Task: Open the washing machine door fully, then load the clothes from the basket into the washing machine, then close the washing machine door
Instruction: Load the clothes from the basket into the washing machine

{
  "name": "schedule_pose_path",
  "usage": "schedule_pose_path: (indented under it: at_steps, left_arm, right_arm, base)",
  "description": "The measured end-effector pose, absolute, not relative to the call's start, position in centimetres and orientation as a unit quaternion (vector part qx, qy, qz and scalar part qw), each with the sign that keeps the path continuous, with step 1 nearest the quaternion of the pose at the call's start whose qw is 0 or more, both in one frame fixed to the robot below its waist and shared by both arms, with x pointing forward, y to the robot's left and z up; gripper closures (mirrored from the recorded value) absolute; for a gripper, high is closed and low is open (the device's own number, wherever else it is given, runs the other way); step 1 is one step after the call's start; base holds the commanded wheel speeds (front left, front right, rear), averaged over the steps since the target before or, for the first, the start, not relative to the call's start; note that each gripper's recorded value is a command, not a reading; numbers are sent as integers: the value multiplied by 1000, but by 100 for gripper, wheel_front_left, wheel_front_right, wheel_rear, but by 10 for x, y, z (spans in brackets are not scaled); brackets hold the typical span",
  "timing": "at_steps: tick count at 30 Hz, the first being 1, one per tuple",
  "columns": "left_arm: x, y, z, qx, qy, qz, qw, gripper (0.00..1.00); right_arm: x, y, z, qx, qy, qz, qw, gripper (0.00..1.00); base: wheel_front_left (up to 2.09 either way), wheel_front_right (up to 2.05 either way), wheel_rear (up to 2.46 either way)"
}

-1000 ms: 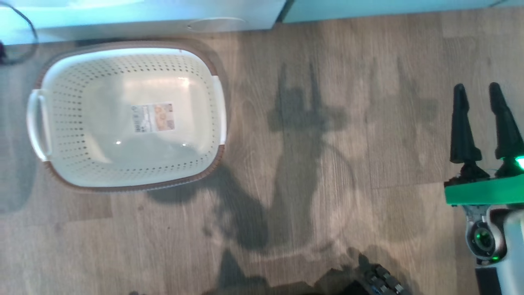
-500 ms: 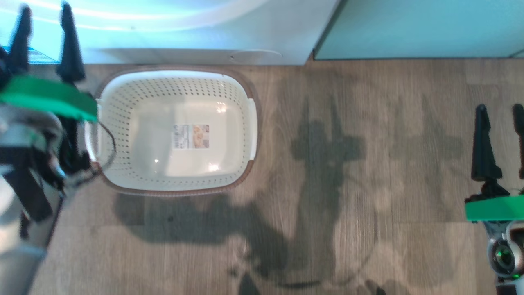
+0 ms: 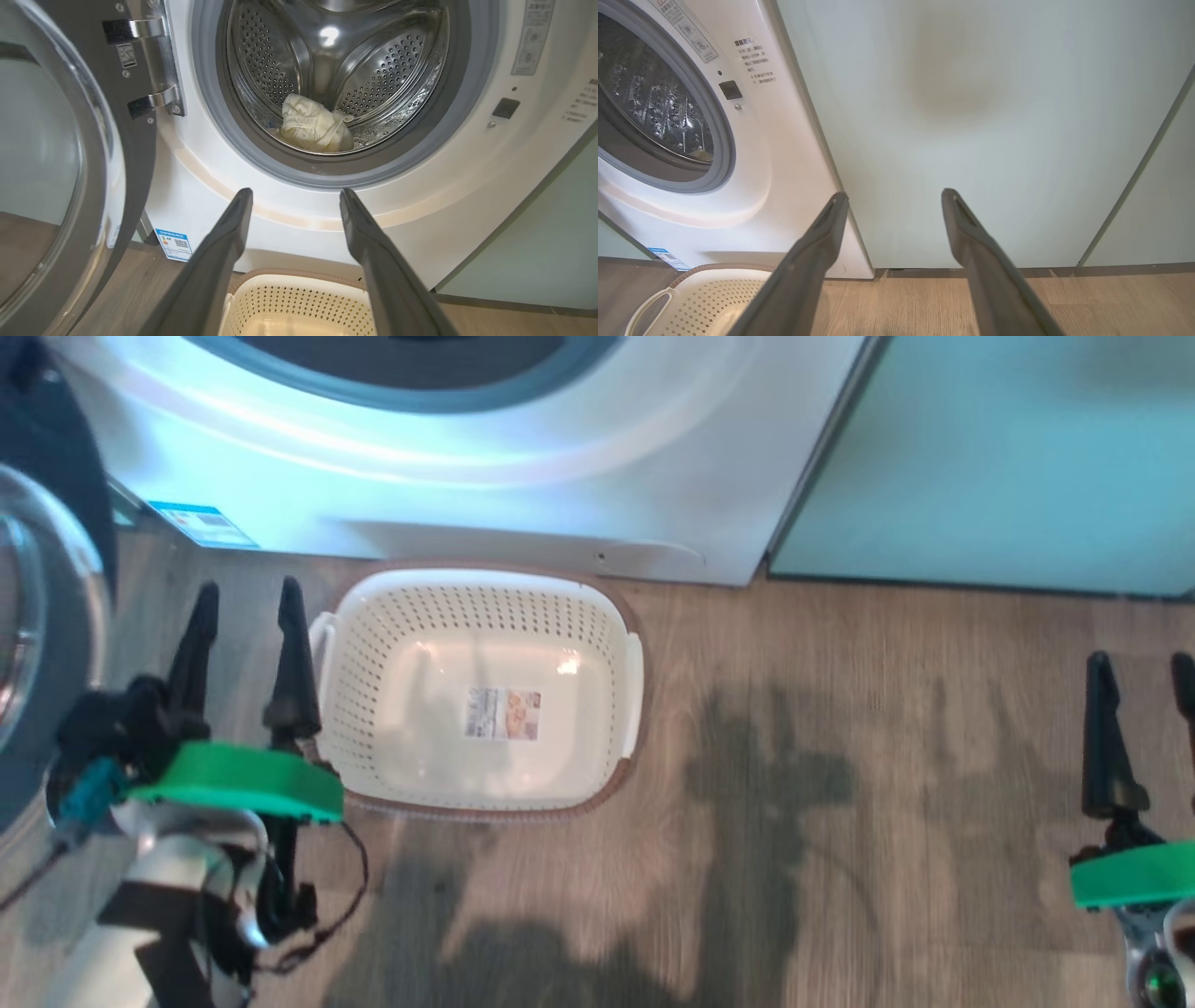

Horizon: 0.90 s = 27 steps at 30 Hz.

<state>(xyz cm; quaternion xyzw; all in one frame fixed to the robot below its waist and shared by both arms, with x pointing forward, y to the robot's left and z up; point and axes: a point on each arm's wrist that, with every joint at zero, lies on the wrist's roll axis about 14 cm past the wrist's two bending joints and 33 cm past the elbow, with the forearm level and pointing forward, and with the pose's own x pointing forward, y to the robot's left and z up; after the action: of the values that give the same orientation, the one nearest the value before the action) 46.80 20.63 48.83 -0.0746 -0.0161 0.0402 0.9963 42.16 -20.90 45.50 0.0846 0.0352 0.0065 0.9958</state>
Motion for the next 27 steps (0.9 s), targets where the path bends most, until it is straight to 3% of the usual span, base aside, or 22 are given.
schedule_pose_path:
  at_steps: [14,27]
  left_arm:
    - [402,207,511,-77,-25,46,996,0]
    - [373,197,524,-82,-30,27,996,0]
  right_arm:
    - [385,-196,488,83,23,24,996,0]
    - [360,-192,507,75,14,27,997,0]
  base:
    - [0,0,0]
    - [0,0,0]
